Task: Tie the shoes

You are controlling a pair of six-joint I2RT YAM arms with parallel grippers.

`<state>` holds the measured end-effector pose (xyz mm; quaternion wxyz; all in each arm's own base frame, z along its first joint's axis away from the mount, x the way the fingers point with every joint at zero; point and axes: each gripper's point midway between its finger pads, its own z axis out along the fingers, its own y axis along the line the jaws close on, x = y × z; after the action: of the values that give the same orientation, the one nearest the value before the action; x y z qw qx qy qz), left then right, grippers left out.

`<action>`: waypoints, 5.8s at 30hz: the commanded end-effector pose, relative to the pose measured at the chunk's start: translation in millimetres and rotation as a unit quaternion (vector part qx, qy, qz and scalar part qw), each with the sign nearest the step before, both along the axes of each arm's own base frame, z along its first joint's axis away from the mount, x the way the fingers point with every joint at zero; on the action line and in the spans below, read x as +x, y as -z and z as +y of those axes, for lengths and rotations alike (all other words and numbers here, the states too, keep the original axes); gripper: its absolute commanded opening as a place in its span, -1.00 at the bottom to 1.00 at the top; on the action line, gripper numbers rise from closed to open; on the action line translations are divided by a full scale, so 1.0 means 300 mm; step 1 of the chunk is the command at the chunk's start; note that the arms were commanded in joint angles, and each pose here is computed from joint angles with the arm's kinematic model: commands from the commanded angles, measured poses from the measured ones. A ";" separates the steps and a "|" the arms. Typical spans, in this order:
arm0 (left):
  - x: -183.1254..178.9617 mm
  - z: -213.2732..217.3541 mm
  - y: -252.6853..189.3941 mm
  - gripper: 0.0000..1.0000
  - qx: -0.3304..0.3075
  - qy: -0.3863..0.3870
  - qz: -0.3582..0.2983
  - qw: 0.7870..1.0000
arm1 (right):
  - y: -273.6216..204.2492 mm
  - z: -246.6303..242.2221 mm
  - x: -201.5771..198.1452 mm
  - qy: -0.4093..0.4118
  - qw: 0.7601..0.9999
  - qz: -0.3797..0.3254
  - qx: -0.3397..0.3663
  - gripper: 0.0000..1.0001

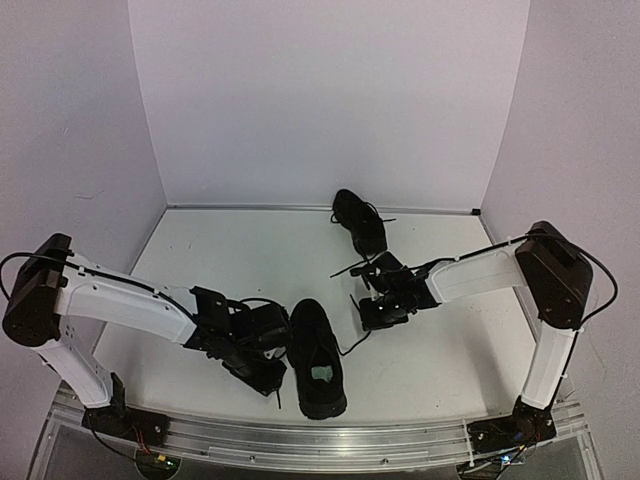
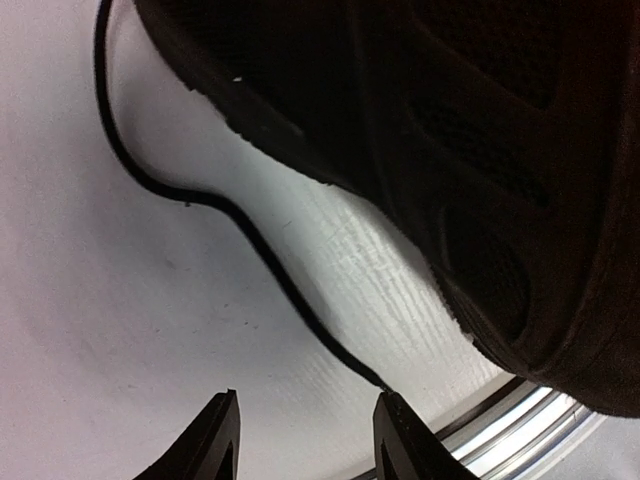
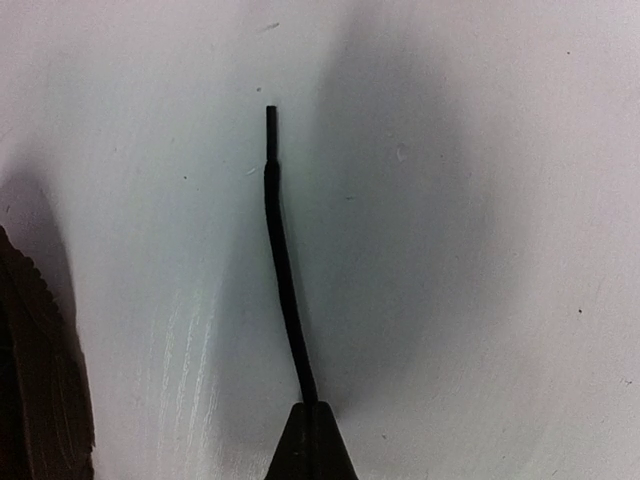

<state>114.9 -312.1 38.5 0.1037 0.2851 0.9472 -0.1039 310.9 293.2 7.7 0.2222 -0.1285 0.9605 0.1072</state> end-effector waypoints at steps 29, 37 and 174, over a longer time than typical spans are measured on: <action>0.160 0.023 -0.214 -1.00 -0.023 -0.087 -0.123 0.988 | -0.616 0.026 0.050 0.001 0.976 -0.146 0.160 -1.00; 0.183 0.074 -0.643 -1.00 -0.211 -0.082 -0.202 0.953 | -0.983 0.130 0.070 -0.067 0.941 -0.225 0.245 -1.00; 0.304 -0.281 -0.369 -1.00 -0.348 -0.154 0.130 0.916 | -0.490 0.386 -0.333 -0.325 0.915 0.037 0.238 -0.88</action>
<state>216.1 -396.6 129.3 0.0988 0.0480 0.8997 -0.4225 207.2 406.2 131.0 0.1278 -0.3666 0.8330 0.3941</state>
